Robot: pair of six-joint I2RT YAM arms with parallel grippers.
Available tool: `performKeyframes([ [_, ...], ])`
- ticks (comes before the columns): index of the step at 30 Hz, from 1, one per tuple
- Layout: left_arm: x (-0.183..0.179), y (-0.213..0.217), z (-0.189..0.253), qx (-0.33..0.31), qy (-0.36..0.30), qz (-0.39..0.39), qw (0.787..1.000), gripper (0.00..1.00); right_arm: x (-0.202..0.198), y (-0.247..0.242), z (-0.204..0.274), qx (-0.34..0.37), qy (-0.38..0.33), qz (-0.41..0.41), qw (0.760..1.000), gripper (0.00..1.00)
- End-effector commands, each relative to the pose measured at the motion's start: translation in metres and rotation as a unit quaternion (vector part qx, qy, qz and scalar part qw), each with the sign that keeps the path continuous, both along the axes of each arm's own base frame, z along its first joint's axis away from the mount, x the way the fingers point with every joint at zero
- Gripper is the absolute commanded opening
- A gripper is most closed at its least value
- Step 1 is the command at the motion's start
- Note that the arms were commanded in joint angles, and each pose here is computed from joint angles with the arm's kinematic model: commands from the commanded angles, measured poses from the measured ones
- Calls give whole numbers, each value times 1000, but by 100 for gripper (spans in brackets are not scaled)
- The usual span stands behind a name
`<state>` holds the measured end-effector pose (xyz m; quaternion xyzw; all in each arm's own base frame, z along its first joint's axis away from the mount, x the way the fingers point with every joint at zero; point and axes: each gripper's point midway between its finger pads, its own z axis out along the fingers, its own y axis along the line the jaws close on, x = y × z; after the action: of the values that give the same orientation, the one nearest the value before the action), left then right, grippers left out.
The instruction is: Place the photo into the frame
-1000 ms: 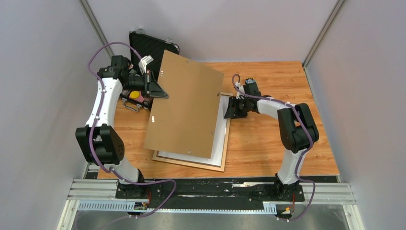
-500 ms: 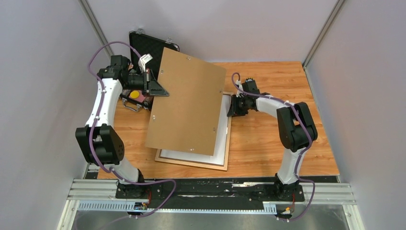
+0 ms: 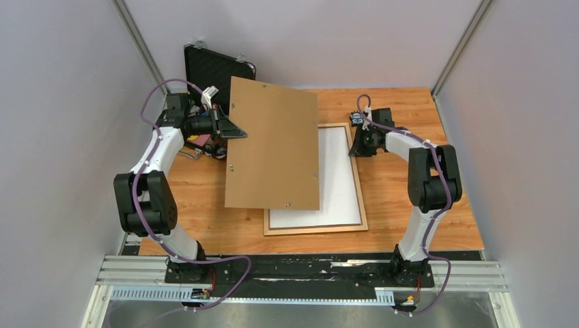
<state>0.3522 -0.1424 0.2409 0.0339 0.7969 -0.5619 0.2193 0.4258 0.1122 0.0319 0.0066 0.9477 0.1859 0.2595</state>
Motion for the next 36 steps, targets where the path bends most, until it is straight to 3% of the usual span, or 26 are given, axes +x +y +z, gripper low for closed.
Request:
performKeyframes([
  [1,8,-14,35,-48,-50,1,998,0,18,-15,2,-6,-8,-29,1000,10],
  [11,21,-54,7,-80,-30,2,996,0,27,-17,-2,25,8,-53,998,9],
  [15,25,-64,-3,-98,-21,2,995,0,27,-18,2,40,9,-55,998,17],
  [20,28,-72,-20,-113,9,3,994,0,26,-25,21,70,-2,-57,996,38],
  [23,28,-79,-24,-124,11,-1,992,0,24,-32,34,88,-12,-57,994,44],
  [36,30,-100,-61,-127,57,-1,990,0,2,-72,68,128,-49,-62,989,51],
])
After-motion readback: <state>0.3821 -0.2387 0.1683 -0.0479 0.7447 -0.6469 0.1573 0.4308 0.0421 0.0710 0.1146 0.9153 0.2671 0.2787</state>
